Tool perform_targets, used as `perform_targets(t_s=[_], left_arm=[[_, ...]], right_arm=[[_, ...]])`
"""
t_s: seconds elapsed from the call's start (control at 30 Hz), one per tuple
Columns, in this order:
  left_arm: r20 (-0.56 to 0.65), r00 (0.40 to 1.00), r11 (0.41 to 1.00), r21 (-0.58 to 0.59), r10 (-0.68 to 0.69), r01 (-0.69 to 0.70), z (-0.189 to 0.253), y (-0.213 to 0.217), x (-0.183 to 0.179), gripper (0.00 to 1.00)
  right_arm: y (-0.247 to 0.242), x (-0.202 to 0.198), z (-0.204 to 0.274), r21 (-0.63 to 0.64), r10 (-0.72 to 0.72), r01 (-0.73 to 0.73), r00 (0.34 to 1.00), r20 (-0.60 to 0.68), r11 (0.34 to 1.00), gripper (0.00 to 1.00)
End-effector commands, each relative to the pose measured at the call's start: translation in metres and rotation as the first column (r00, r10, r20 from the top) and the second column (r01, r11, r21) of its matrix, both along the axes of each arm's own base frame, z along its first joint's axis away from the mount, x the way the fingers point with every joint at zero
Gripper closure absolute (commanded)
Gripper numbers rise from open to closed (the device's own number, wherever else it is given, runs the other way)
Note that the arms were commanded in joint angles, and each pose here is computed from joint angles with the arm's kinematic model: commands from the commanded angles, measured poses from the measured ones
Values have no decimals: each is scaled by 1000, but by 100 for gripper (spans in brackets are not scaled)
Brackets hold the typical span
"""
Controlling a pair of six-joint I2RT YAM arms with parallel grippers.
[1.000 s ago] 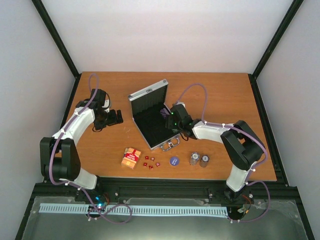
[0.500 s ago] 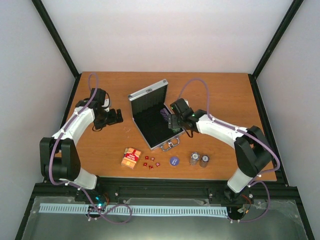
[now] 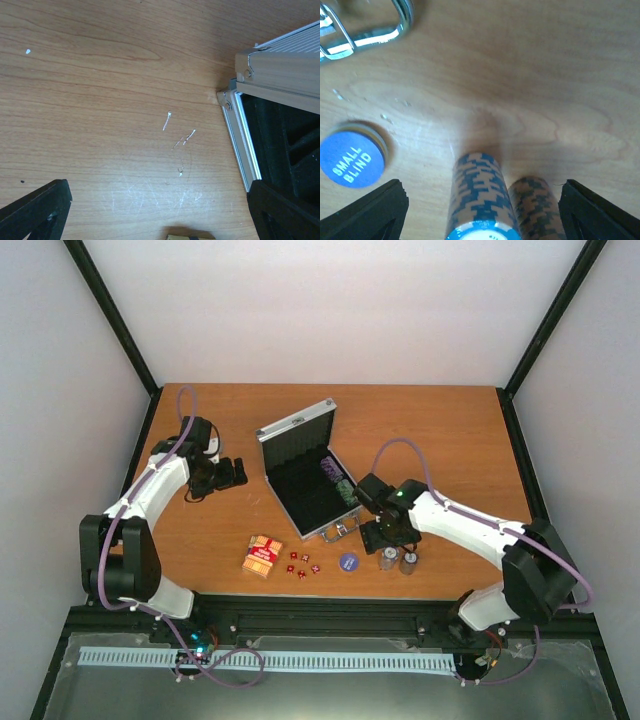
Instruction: Pack up texas hold em set
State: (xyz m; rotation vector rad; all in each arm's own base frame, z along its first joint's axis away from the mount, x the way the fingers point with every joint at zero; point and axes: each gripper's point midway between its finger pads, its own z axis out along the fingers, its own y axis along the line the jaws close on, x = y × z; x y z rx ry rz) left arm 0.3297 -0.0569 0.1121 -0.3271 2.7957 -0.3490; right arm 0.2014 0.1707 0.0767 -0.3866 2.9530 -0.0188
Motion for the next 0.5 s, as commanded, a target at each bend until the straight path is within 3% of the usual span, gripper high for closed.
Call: perform_targets(t_s=[0.0,0.17,0.47], left_arm=[[33,999,999,-35,2,-1,10,-7,7,0],[39,999,1000,-28,5,-4,11,-6,7,0],[31,999,1000,-14,10,-10,10,-3,5,0]], right_arm=[[-7,-26,-14,-7,8,-8,994,-111,1000,16],[-2,-37,-29,24,15,-11,986,-168,1000,17],[2,-37,-37,36,30,-24,983,-182,999,32]])
